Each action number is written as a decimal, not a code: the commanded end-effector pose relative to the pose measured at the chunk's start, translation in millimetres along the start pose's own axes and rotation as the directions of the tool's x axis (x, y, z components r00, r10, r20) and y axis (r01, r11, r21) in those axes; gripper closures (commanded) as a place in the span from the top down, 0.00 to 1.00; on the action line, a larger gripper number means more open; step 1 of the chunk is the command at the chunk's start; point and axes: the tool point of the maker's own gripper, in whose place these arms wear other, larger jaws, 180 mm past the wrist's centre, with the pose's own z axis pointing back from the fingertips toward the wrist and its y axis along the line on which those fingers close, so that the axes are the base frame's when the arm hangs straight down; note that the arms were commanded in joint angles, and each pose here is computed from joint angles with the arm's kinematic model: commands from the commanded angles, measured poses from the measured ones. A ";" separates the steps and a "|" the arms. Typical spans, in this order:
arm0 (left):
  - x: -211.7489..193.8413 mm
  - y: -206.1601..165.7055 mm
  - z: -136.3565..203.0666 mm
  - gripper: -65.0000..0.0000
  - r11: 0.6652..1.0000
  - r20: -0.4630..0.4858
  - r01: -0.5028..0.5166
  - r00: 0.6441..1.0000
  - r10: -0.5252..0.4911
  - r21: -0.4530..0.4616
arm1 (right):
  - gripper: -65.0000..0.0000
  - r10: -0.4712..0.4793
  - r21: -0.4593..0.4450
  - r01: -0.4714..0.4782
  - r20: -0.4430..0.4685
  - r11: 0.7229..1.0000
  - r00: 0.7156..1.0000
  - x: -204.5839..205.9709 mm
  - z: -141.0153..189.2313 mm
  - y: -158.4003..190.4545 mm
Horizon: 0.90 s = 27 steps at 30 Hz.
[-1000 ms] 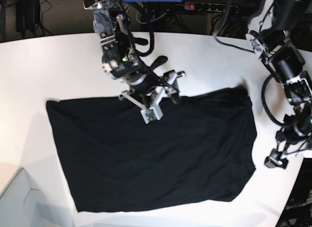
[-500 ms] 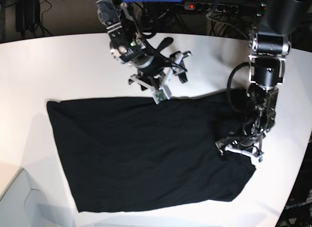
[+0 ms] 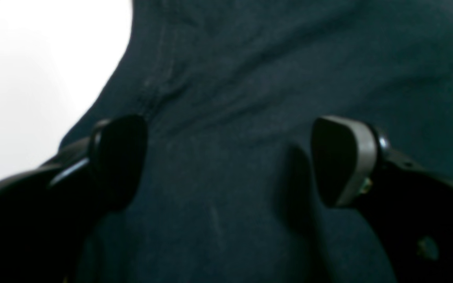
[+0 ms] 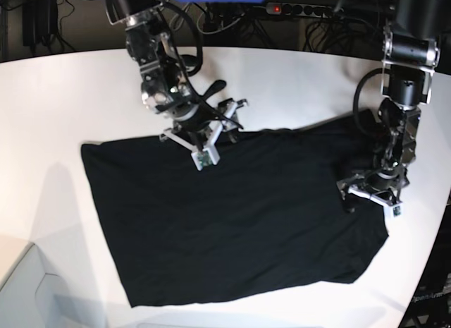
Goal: Layout the t-shirt on the table in an organized manner, then fold the t-shirt properly
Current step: 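Grasp the shirt with both grippers and pull it toward the robot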
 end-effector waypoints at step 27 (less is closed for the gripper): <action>-4.5 -179.3 200.1 1.00 0.873 -0.034 0.026 0.998 -0.049 -0.488 | 0.59 0.162 -0.298 -0.066 0.311 0.952 0.936 179.1 -9.1 -184.7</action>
